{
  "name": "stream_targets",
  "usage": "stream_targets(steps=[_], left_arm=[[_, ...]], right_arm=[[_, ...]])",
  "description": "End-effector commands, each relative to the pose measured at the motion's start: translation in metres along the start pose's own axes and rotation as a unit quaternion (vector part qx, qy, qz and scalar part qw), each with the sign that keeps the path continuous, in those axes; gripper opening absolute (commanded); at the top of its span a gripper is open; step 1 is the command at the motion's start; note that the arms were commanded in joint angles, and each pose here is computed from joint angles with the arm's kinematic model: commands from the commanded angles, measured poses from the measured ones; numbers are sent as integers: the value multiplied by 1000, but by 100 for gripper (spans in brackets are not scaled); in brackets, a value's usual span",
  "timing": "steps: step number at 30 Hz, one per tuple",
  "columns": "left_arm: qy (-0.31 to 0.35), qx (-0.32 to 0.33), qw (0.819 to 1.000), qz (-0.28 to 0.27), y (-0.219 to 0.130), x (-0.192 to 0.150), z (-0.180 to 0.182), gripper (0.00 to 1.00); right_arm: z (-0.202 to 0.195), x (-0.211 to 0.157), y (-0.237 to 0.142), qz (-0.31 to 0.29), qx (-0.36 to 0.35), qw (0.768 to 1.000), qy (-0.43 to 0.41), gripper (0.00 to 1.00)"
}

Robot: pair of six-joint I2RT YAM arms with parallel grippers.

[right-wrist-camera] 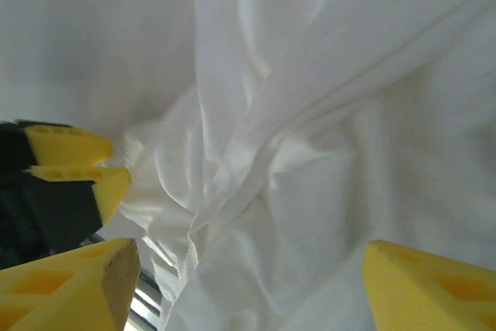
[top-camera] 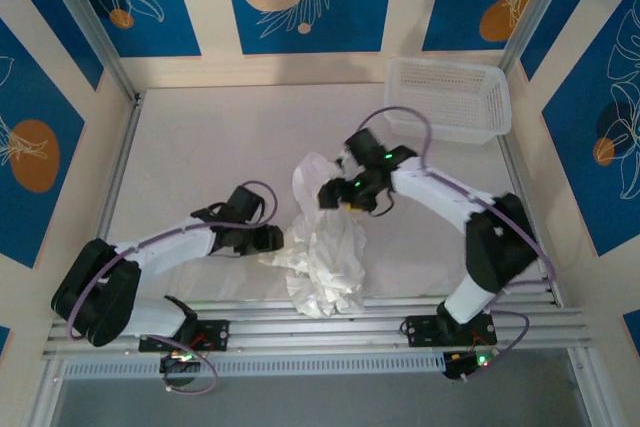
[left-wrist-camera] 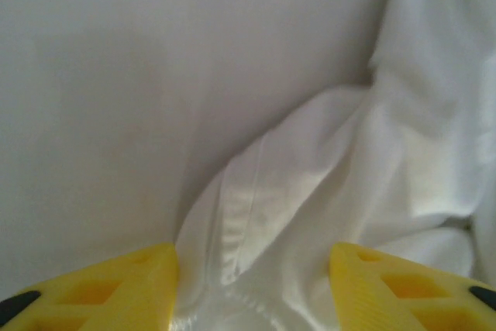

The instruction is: Fold the inside-out t-shirt

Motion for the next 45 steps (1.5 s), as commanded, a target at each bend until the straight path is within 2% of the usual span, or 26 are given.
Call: stream_targets(steps=[1,3,4,6,7,10,13,17,19,21,22,24,26,28,31,33,35,36,38,39,41,43,45], left_arm=[[-43,18,999,6,7,-12,13,45],[-43,22,999,-7,8,-8,15,28],[-41,20,999,-13,8,-6,14,20],[-41,12,999,-27,3,-1,9,0],[-41,6,999,-34,-1,2,6,0],[-41,-14,996,-74,-26,20,-2,0],[-51,-55,987,-140,-74,50,-12,0],[-73,-140,958,-242,-158,89,-26,0],[-63,-156,944,-284,-198,101,-34,0],[-41,-173,935,-307,-225,108,-50,0],[-35,-185,934,-304,-228,109,-57,0],[-27,-215,936,-277,-222,112,-72,0],[-24,-231,941,-247,-208,114,-80,0],[-22,-209,950,-232,-193,117,-75,0],[-26,-92,964,-249,-174,128,-38,0],[-31,-9,961,-275,-171,139,-12,0],[-39,61,950,-305,-174,150,10,0],[-43,81,945,-315,-176,153,17,0],[-46,94,939,-326,-176,157,21,0],[-44,85,941,-323,-174,157,18,0],[-40,51,948,-311,-170,154,8,0],[-38,35,951,-303,-168,150,4,0],[-36,37,952,-302,-170,148,5,0]], right_arm=[[24,-9,31,27,12,1000,-4,75],[27,-9,47,36,18,999,1,62],[28,-7,50,35,21,999,2,51],[27,-2,50,26,24,999,2,17],[27,0,48,22,26,999,0,0],[25,10,29,-14,26,999,-13,0],[13,27,-14,-94,17,995,-6,0],[-36,38,-91,-243,16,966,84,0],[-72,24,-111,-305,-8,941,147,0],[-112,-5,-111,-339,-63,915,210,0],[-127,-22,-102,-335,-84,908,239,0],[-146,-53,-78,-305,-103,908,267,0],[-154,-74,-65,-271,-114,911,290,7],[-145,-76,-63,-260,-93,922,271,11],[-128,-60,-81,-281,-85,932,214,26],[-104,-38,-96,-299,-77,941,139,25],[-71,-16,-98,-295,-86,951,33,17],[-59,-8,-96,-288,-105,952,-11,13],[-43,5,-80,-254,-138,954,-77,13],[-35,10,-71,-238,-130,957,-98,19],[-23,18,-45,-196,-95,968,-122,56],[-34,24,-19,-158,-108,976,-100,76],[-42,27,9,-112,-104,985,-81,84]])
Point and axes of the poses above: each hand's point on the last joint's axis, 136 mm out from that joint toward the fingers, its own y axis out along the fingers, its own z axis along the line the jaws close on, x = y × z, the point moved 1 cm from there along -y, back along the fingers, and after that the axes turned 11 degrees about -y, right-handed, at the moved point
